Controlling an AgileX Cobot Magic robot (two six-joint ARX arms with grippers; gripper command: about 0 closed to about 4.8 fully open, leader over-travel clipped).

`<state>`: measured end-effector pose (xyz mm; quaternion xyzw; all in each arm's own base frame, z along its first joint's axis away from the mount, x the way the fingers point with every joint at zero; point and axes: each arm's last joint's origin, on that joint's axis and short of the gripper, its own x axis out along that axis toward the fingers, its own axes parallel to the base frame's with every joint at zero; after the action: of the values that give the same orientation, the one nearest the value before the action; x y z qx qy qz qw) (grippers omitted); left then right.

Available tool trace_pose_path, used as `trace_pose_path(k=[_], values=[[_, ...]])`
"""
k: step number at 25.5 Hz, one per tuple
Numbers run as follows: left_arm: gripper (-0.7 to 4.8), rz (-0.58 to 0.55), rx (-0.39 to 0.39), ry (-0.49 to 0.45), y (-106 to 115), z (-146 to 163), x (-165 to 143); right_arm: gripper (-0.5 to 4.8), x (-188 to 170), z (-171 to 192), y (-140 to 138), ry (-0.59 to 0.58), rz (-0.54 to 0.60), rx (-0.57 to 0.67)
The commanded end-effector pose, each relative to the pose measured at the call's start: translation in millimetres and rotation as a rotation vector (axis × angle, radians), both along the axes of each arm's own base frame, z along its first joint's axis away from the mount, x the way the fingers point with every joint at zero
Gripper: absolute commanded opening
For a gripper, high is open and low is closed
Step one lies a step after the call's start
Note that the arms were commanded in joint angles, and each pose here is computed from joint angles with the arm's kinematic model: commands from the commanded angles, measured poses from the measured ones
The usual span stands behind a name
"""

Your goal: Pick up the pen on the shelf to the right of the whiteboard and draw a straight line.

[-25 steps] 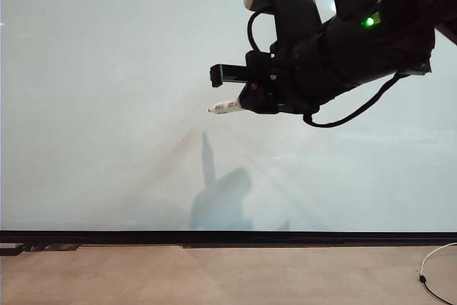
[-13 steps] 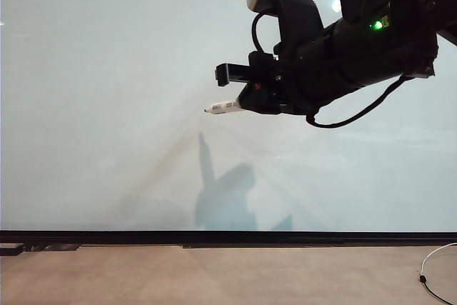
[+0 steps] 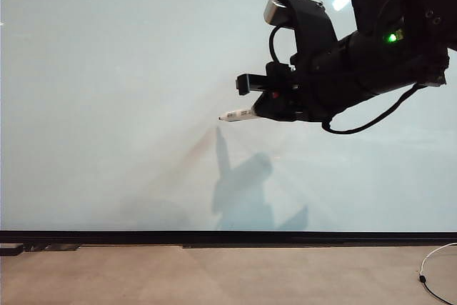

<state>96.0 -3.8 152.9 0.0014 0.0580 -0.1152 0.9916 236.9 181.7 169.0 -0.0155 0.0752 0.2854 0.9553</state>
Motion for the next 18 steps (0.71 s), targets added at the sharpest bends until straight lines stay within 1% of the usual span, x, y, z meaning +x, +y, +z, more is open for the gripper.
trace_pose_path(k=[1, 9, 12, 18], values=[[-0.05, -0.007, -0.003, -0.014, -0.3, 2.3, -0.1, -0.07, 0.5, 3.3, 1.1, -0.019, -0.002, 0.017], [-0.05, -0.007, -0.003, -0.014, -0.3, 2.3, -0.1, -0.07, 2.9, 3.3, -2.2, -0.025, -0.047, 0.008], [-0.05, -0.007, -0.003, -0.014, -0.3, 2.3, -0.1, -0.07, 4.4, 3.2, -4.5, -0.026, -0.091, 0.002], [-0.05, -0.007, -0.002, -0.012, -0.3, 2.1, -0.1, -0.07, 4.3, 2.9, -4.8, -0.035, -0.093, -0.017]])
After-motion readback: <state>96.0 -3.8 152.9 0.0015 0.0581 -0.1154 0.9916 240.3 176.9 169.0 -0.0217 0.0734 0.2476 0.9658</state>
